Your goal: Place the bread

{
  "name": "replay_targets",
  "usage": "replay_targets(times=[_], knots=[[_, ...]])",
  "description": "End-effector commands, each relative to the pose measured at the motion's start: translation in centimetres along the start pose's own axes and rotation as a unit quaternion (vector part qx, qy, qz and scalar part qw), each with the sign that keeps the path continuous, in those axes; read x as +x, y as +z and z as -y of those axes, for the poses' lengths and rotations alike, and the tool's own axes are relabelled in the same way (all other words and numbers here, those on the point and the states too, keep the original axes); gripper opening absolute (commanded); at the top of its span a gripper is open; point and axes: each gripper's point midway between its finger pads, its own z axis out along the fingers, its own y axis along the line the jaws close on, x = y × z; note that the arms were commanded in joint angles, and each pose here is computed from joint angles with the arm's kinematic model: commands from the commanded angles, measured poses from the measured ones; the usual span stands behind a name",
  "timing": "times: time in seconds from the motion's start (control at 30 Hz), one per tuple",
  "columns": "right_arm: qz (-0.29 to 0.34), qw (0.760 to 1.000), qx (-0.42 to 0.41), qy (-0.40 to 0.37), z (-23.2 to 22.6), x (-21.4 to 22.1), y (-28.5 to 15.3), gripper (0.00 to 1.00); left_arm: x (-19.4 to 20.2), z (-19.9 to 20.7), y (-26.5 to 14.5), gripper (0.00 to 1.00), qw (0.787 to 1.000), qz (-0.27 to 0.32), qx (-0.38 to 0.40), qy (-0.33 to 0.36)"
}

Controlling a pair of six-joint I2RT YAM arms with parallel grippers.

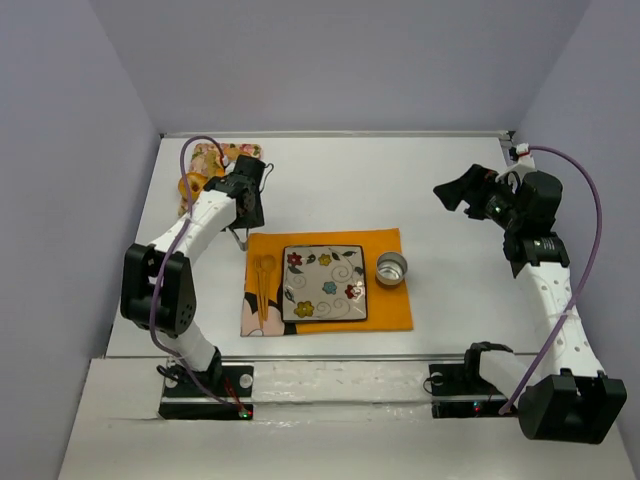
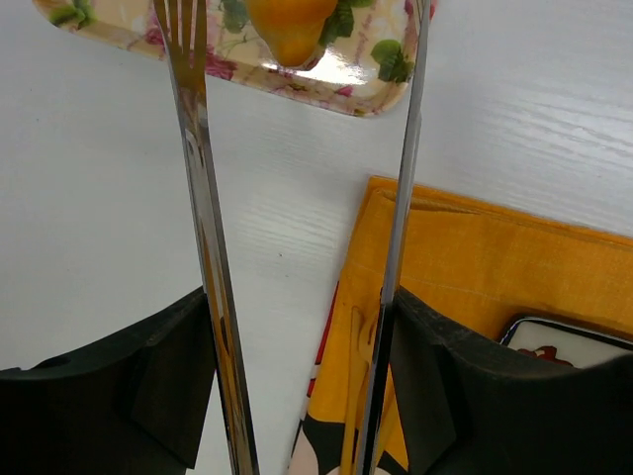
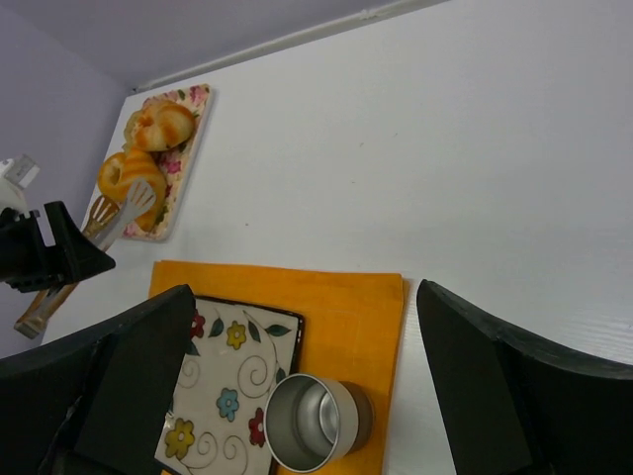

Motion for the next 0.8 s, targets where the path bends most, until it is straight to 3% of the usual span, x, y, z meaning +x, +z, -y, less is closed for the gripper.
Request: replay_targets(times=[0.0, 0.57, 0.63, 0.77], knots=[[0.017, 1.000, 0.005, -0.024, 0.2, -0.7, 0.0, 1.00, -1.7, -0.2, -0.2, 0.73, 1.000, 0.005, 0.022, 0.003], [0.017, 0.999, 0.034, -0.025, 1.7, -0.7, 0.6, 1.00, -1.6, -0.6, 3.4, 0.72, 0.999, -0.041, 0.004, 0.026], [0.019, 0.999, 0.035, -0.026, 1.7, -0.8, 0.6, 1.00, -1.9, -0.4, 3.5, 0.70, 0.999, -0.040, 0.004, 0.023], [0.018, 0.999, 0.034, -0.025, 1.7, -0.7, 0.6, 1.00, -2.6, -0.3, 3.2, 0.54, 0.999, -0.035, 0.006, 0.014]])
